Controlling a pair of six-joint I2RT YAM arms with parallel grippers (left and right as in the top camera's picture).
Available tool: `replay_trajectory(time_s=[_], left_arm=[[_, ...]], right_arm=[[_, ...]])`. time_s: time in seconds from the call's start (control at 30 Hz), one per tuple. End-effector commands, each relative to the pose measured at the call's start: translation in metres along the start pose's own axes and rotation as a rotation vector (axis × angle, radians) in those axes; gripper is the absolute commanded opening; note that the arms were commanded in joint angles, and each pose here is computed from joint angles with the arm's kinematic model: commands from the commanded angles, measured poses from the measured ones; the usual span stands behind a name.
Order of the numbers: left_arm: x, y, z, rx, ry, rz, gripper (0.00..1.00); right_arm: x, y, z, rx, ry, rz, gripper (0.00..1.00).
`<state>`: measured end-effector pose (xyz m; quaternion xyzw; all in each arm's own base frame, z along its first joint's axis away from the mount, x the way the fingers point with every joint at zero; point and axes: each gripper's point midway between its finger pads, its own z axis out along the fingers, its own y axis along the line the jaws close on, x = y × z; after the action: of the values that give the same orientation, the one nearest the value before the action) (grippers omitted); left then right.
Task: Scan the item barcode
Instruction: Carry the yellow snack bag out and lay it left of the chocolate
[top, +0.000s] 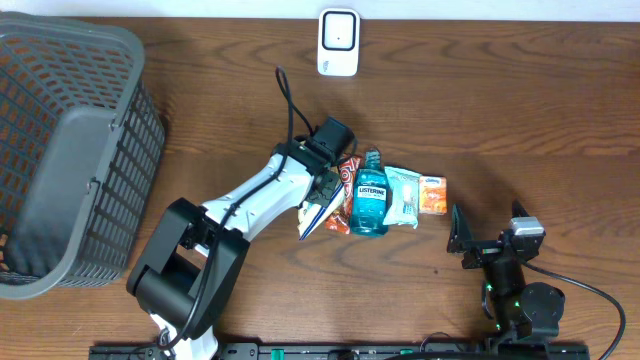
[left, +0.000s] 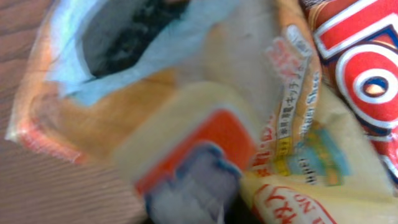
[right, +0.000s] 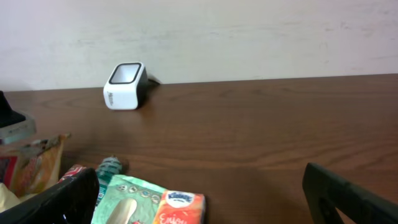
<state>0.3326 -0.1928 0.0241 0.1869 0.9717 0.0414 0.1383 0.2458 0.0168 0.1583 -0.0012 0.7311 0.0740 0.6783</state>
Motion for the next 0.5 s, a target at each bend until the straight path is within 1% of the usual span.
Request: replay_trajectory(time_s=[0.0,0.03,0.07,0.2,0.27,0.37,0.47], left_arm=[[-0.004,0.020,-0.008,-0.104,-0.024,0.005,0.82],[-0.007,0.024,-0.012,-0.120,-0.033,0.004,0.93],[-0.011,0.027,-0.019,-0.136,-0.051,0.000,1.00],[-0.037,0.041,-0.058,-0.181,-0.172,-0.033,0.99],[-0.054,0.049,-0.085,-0.200,-0.258,-0.062,0.98],[-0.085,0.061,-0.142,-0.209,-0.452,-0.126,0.98],[-0.117,0.070,-0.213,-0.184,-0.684,-0.157,0.98]], right_arm=[[0.001,0.001,0.000,-0.004,0.002,-0.010,0.99],[0.001,0.001,0.000,-0.004,0.002,-0.010,0.99],[0.001,0.001,0.000,-0.004,0.002,-0.010,0.99],[0.001,0.001,0.000,-0.004,0.002,-0.010,0.99],[0.001,0.001,0.000,-0.004,0.002,-0.010,0.99],[0.001,0.001,0.000,-0.004,0.002,-0.010,0.99],[0.001,0.001,0.000,-0.004,0.002,-0.010,0.99]])
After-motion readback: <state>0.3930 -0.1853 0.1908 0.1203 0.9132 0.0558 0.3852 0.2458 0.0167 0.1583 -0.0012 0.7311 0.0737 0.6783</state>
